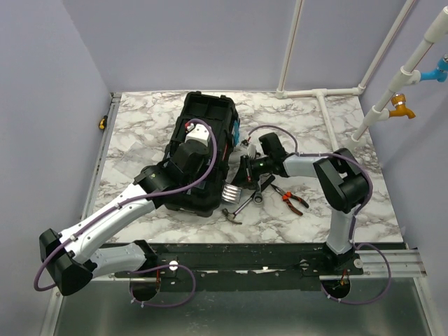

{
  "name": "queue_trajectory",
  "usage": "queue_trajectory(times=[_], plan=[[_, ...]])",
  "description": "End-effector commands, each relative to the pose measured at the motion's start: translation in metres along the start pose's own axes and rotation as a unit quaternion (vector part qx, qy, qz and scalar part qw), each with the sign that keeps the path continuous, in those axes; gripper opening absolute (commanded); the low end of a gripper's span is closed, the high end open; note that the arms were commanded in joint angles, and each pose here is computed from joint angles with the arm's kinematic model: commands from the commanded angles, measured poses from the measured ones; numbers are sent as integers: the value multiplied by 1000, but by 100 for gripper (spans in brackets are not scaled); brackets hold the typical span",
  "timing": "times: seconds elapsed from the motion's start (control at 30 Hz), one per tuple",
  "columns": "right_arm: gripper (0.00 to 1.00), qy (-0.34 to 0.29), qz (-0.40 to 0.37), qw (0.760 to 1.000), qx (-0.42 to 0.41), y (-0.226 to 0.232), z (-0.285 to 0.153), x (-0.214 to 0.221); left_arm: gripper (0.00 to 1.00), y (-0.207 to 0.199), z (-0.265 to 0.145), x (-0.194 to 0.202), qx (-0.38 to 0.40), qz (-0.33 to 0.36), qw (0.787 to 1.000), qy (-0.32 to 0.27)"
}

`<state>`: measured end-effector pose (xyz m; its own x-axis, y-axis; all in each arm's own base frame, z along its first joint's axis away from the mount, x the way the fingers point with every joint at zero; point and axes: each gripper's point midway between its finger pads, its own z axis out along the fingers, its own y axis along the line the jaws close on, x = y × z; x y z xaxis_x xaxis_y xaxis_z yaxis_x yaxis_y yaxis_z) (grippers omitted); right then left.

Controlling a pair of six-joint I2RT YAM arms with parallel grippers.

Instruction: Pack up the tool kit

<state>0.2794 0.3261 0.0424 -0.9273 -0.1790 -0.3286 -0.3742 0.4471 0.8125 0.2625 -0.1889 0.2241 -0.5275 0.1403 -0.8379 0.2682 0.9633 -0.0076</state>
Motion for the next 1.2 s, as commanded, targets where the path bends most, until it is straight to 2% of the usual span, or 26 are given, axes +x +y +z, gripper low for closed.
queue_trajectory(times=[0.0,0.2,0.33,0.6,0.67,0.77,0.93,1.17], plan=[[8,45,-5,994,-100,58,-18,26,97,8,-2,49,8,31,996,88],[8,35,-3,995,-99,66,-24,26,95,-12,-19,21,55,40,996,60],[7,31,-1,995,-96,66,-23,23,93,-37,-38,3,117,40,992,38],[7,24,0,994,-104,71,-25,20,84,-78,-57,-5,171,32,984,47],[7,24,0,994,-102,70,-24,20,77,-90,-54,0,182,30,981,63],[7,24,0,994,-103,70,-24,20,72,-107,-43,10,185,33,978,88],[7,22,-3,994,-108,74,-25,17,66,-129,-16,29,177,45,976,122],[7,22,-4,994,-109,74,-25,17,61,-134,16,52,133,71,973,175]])
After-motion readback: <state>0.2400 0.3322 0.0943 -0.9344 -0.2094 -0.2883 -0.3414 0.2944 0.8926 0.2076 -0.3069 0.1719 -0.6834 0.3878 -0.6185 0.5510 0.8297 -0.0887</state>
